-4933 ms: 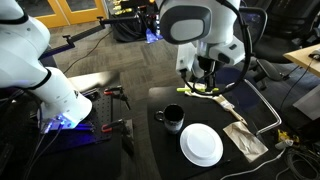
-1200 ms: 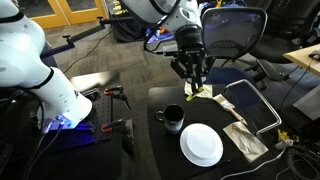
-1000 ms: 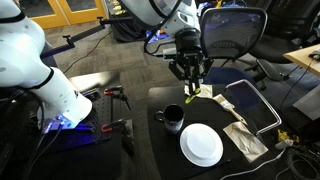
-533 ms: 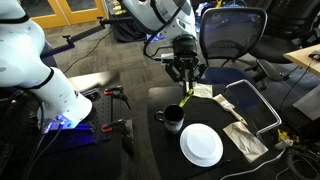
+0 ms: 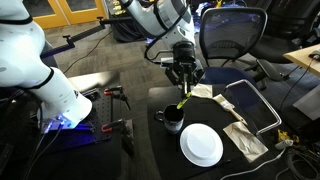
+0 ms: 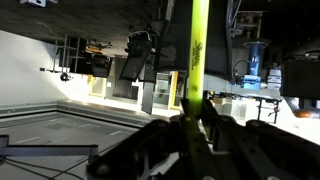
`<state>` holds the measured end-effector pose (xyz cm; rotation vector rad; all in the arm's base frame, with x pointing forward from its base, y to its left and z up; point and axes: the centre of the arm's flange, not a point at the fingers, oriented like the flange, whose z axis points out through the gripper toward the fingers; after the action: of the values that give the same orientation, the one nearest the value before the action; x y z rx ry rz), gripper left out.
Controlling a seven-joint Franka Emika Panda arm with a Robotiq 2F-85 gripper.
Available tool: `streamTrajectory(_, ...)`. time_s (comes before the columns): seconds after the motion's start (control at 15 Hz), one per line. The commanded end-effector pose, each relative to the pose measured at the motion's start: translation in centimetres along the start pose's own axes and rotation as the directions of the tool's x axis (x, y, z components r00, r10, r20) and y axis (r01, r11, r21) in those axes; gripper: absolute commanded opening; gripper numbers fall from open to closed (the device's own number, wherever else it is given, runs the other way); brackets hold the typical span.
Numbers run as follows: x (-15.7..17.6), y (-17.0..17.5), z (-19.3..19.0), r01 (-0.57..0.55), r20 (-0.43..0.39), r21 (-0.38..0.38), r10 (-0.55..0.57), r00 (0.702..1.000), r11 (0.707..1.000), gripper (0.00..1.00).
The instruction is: Remove the marker from the cup and put it on the table, then move the cup to the right and put the marker in the cup
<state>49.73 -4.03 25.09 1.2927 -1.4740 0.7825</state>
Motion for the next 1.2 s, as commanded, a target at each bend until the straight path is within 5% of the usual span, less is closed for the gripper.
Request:
streamTrajectory(0.0, -0.8, -0.2, -0.6, 0.018, 0.002, -0.027, -0.018, 1.0, 0.999, 0.04)
streamTrajectory(1.13, -6.3, -0.1, -0.1, 0.071, 0.02, 0.022, -0.071, 0.997, 0.997, 0.04)
